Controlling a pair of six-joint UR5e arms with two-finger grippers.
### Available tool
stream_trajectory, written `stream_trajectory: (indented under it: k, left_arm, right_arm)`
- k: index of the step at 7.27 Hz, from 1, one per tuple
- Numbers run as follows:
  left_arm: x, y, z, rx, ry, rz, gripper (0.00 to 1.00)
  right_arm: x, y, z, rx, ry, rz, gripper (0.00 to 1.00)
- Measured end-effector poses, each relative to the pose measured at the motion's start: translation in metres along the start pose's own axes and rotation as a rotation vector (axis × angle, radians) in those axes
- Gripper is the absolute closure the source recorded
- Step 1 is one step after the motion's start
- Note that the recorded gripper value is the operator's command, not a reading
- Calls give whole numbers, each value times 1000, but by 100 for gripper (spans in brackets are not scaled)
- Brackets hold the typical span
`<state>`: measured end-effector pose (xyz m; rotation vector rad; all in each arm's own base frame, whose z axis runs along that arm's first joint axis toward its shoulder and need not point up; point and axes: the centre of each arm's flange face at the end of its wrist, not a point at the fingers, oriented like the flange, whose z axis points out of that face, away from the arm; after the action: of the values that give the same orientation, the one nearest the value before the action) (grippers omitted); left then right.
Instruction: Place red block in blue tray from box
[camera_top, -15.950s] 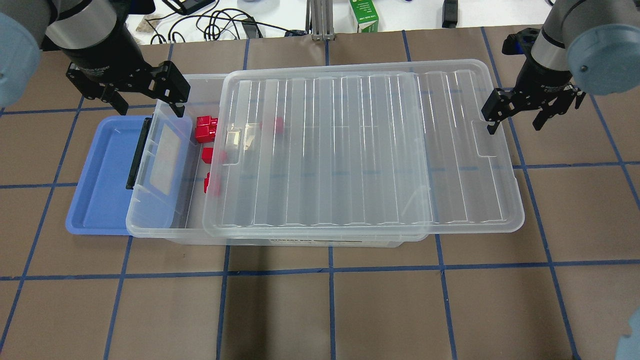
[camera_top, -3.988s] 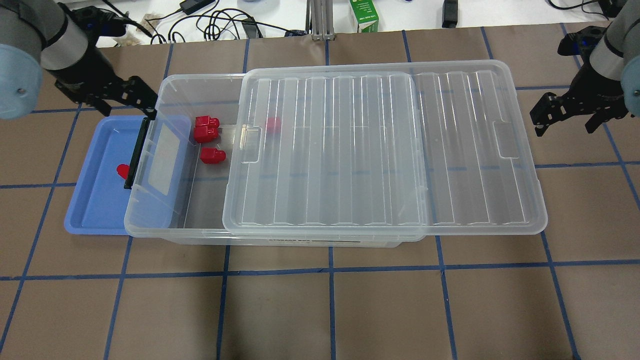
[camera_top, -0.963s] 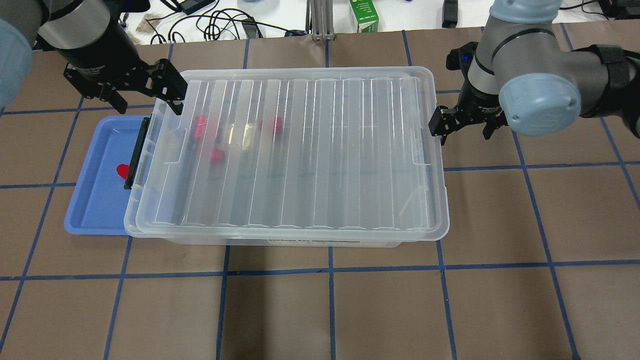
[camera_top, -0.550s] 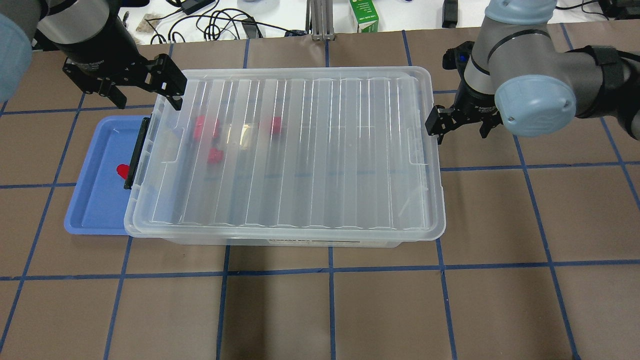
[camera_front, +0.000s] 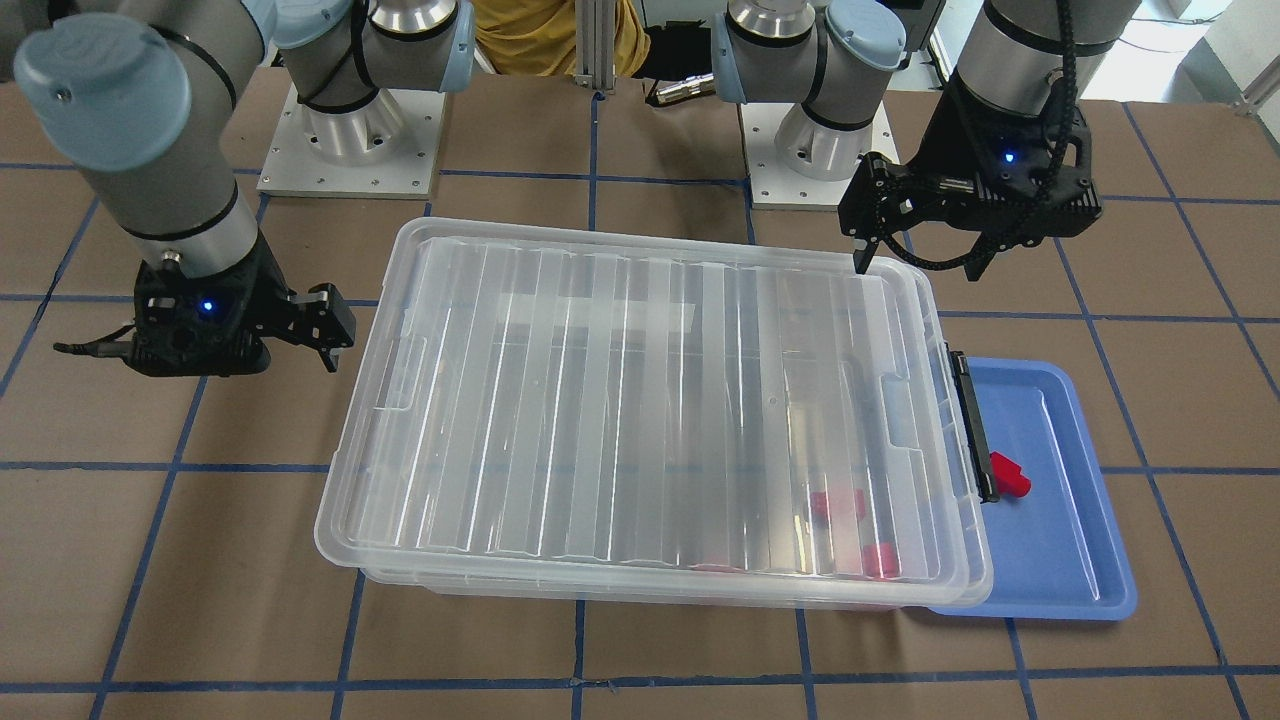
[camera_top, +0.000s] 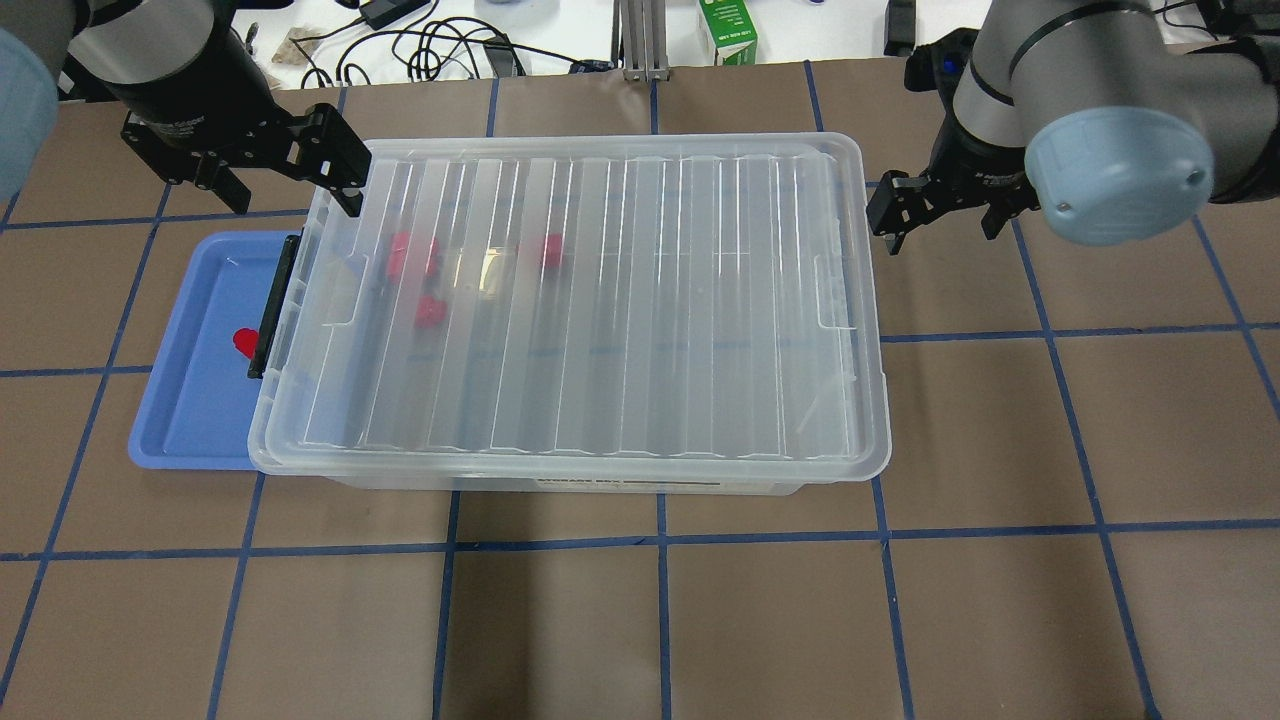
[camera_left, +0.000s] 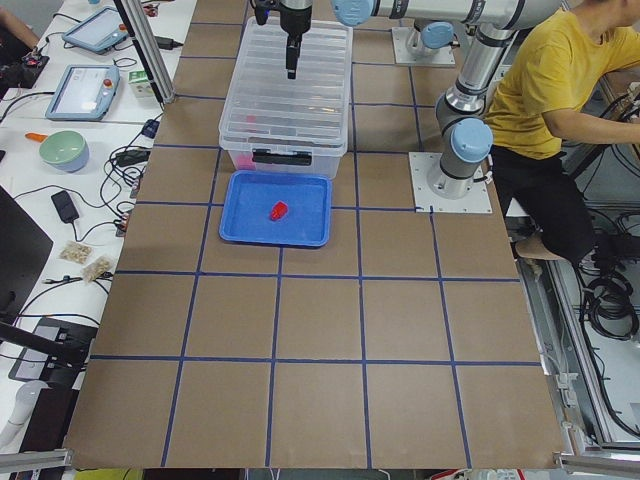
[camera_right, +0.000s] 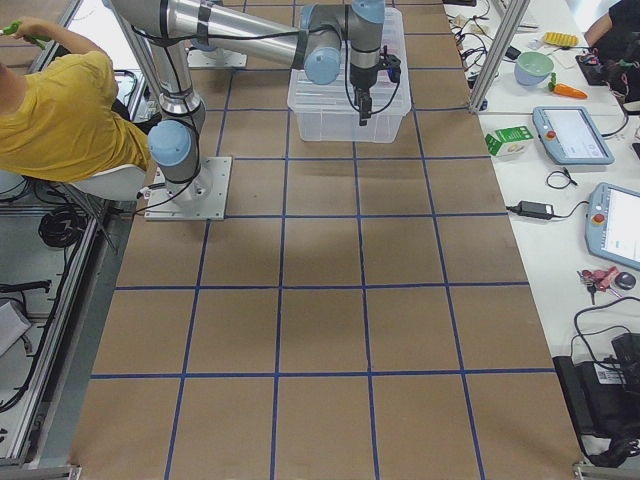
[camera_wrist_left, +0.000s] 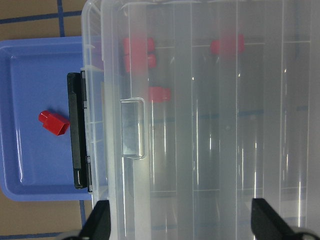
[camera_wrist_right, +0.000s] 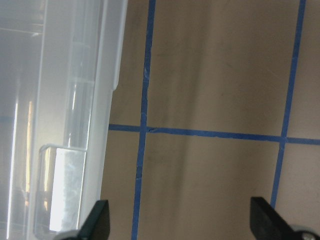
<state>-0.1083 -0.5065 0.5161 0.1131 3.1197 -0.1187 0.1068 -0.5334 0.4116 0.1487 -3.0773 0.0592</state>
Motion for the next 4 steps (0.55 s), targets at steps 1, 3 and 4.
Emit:
stream_trajectory:
  k: [1, 3, 4]
  left_arm:
    - [0, 0, 0, 0, 0, 0, 0]
    - [0, 1, 2, -5, 0, 0, 0]
    - [1, 2, 5, -9, -1, 2, 0]
  right_arm:
    - [0, 9, -22, -2, -3, 23, 0]
    - [-3, 26, -41, -24, -7, 119, 0]
    - [-8, 31, -43, -42, -10, 131, 0]
